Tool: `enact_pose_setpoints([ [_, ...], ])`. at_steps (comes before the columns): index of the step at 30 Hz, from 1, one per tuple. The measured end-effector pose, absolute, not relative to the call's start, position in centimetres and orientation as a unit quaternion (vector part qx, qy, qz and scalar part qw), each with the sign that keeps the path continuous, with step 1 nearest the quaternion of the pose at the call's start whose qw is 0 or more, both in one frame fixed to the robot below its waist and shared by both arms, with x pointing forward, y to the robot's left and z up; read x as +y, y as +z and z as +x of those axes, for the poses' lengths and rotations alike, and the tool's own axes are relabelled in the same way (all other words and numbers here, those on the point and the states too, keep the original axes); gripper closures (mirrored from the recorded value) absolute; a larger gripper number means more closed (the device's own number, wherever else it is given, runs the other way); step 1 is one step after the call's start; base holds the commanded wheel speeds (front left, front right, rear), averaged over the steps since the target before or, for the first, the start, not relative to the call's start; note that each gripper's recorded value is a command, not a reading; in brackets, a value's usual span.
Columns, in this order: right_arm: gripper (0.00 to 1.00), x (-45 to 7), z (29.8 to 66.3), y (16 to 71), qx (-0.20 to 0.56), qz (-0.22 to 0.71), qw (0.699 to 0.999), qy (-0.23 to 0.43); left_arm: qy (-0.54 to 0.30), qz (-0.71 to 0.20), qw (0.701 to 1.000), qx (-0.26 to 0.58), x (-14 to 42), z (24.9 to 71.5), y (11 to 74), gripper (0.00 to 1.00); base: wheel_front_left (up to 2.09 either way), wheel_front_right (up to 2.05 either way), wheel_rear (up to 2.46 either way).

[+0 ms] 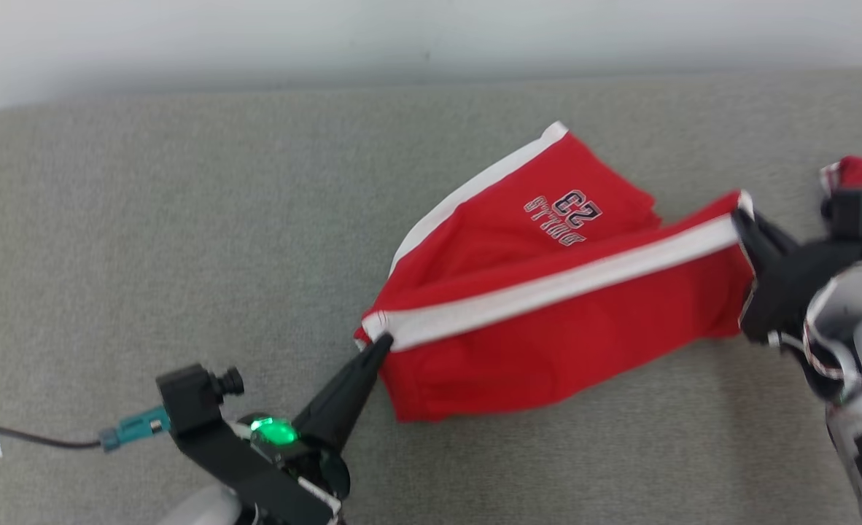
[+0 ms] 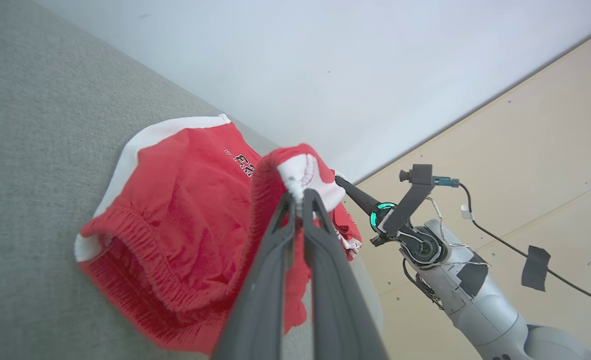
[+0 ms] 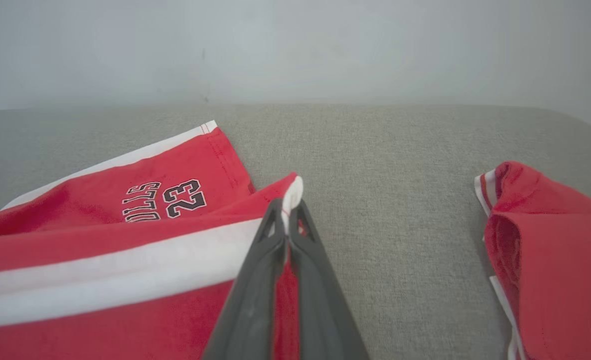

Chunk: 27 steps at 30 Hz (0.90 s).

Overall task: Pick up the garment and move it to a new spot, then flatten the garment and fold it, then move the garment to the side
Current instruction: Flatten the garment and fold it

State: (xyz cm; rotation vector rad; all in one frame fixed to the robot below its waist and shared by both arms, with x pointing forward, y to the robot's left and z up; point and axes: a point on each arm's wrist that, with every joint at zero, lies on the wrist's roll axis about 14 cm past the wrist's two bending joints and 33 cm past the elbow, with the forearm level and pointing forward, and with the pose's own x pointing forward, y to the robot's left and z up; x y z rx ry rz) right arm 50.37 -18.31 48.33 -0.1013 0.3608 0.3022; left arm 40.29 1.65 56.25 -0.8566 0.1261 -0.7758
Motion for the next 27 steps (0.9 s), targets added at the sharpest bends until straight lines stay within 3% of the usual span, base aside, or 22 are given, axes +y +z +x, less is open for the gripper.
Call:
enact_pose_setpoints([
  [7,1.00,-16.5,56.1,47.6,0.159,-0.069,0.972,0.158,-0.323,-0.458,0.826,0.061,3.2,43.1,55.6,1.00,0.00,0.00,0.00],
  [19,1.00,-11.7,62.3,45.6,0.147,-0.096,0.963,0.203,-0.253,-0.467,0.843,0.080,5.9,47.0,51.4,1.00,0.00,0.00,0.00],
  [20,0.92,-11.6,62.6,45.2,0.149,-0.099,0.962,0.204,-0.249,-0.467,0.844,0.083,6.1,47.2,51.0,1.00,0.00,0.00,0.00],
  [22,0.60,-11.2,63.2,44.5,0.152,-0.105,0.961,0.207,-0.242,-0.467,0.846,0.086,6.2,47.6,50.4,1.00,0.00,0.00,0.00],
  [23,0.51,-11.0,63.5,44.3,0.148,-0.103,0.962,0.208,-0.241,-0.466,0.847,0.087,6.2,47.8,50.2,1.00,0.00,0.00,0.00],
  [24,0.00,-10.8,63.7,44.1,0.143,-0.100,0.962,0.208,-0.239,-0.465,0.848,0.087,6.3,48.0,50.0,0.89,0.00,0.00,0.00],
  [25,0.00,-10.6,63.8,43.8,0.140,-0.101,0.962,0.211,-0.237,-0.462,0.850,0.087,6.4,48.1,49.8,0.79,0.00,0.00,0.00],
  [26,0.00,-10.4,63.9,43.7,0.134,-0.098,0.963,0.212,-0.236,-0.459,0.852,0.085,6.5,48.4,49.8,0.62,0.00,0.00,0.00],
  [27,0.00,-10.3,64.1,43.7,0.126,-0.095,0.964,0.213,-0.235,-0.460,0.853,0.083,6.5,48.6,49.7,0.39,0.00,0.00,0.00],
])
